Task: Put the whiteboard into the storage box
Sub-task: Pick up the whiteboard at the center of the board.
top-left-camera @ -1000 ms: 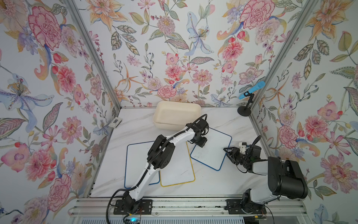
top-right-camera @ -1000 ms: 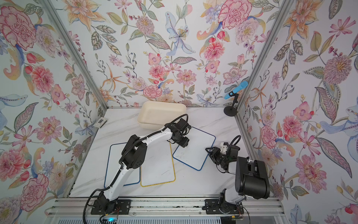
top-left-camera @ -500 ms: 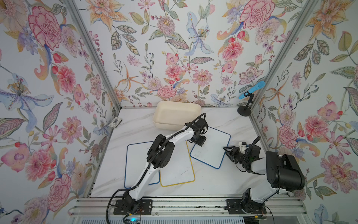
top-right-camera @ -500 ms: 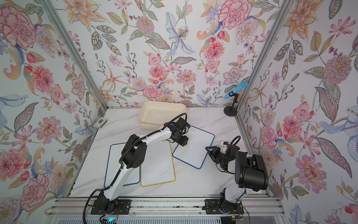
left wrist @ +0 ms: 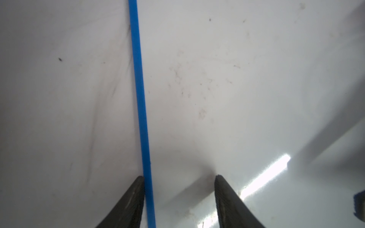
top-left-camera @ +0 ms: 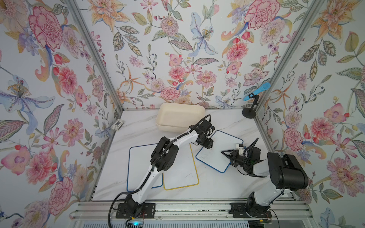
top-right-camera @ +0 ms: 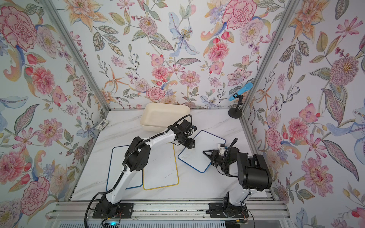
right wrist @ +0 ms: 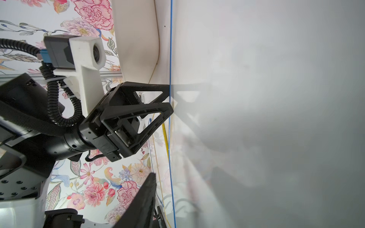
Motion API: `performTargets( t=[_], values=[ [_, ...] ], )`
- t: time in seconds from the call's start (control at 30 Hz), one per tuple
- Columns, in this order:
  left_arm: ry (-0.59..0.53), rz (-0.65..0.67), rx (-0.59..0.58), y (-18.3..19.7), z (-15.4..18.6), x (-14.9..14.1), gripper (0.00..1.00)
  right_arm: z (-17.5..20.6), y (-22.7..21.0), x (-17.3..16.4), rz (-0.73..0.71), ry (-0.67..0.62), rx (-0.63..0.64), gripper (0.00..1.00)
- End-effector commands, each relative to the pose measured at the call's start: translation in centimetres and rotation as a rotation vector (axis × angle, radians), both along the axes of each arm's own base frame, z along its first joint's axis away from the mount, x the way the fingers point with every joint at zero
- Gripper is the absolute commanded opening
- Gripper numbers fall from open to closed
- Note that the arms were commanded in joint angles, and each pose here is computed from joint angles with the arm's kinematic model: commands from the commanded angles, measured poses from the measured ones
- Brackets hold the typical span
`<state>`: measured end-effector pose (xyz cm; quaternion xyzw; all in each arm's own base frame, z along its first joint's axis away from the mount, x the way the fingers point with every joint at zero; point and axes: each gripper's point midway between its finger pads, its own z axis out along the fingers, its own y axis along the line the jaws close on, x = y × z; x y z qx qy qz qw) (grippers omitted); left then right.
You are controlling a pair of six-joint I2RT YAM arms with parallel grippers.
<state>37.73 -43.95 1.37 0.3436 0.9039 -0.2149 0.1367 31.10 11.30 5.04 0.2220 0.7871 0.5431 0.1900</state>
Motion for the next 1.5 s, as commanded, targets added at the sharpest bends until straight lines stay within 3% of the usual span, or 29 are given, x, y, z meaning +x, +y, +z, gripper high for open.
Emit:
performTargets(
  t=[0.0, 0.27, 0.5, 0.7, 0.97, 1.37, 1.47],
  values=[
    [0.564, -0.119, 0.276, 4.7, -15.0, -16.0, 0.57, 2.0, 2.2, -0.2, 0.138, -0.058, 0.025, 0.39],
    [0.538, -0.049, 0.275, 5.8, -14.4, -13.4, 0.57, 1.9, 1.1, -0.2, 0.128, -0.036, -0.074, 0.29],
    [0.461, -0.009, 0.25, 6.0, -12.0, -11.1, 0.6, 2.3, 0.2, -0.7, 0.102, -0.03, -0.138, 0.0],
    [0.387, 0.034, 0.223, 5.9, -9.4, -9.2, 0.61, 3.7, -0.5, -1.1, 0.079, -0.069, -0.165, 0.0],
    [0.232, 0.142, 0.103, 6.7, -1.0, -4.7, 0.65, 8.7, -1.5, -1.1, 0.027, -0.161, -0.196, 0.0],
    [-0.008, 0.28, -0.026, 11.8, 11.5, -0.2, 0.68, 15.7, -1.6, -0.6, -0.027, -0.276, -0.202, 0.0],
    [-0.077, 0.372, -0.037, 14.9, 14.8, 0.5, 0.68, 18.2, -0.4, 0.4, -0.033, -0.318, -0.2, 0.0]
  ],
)
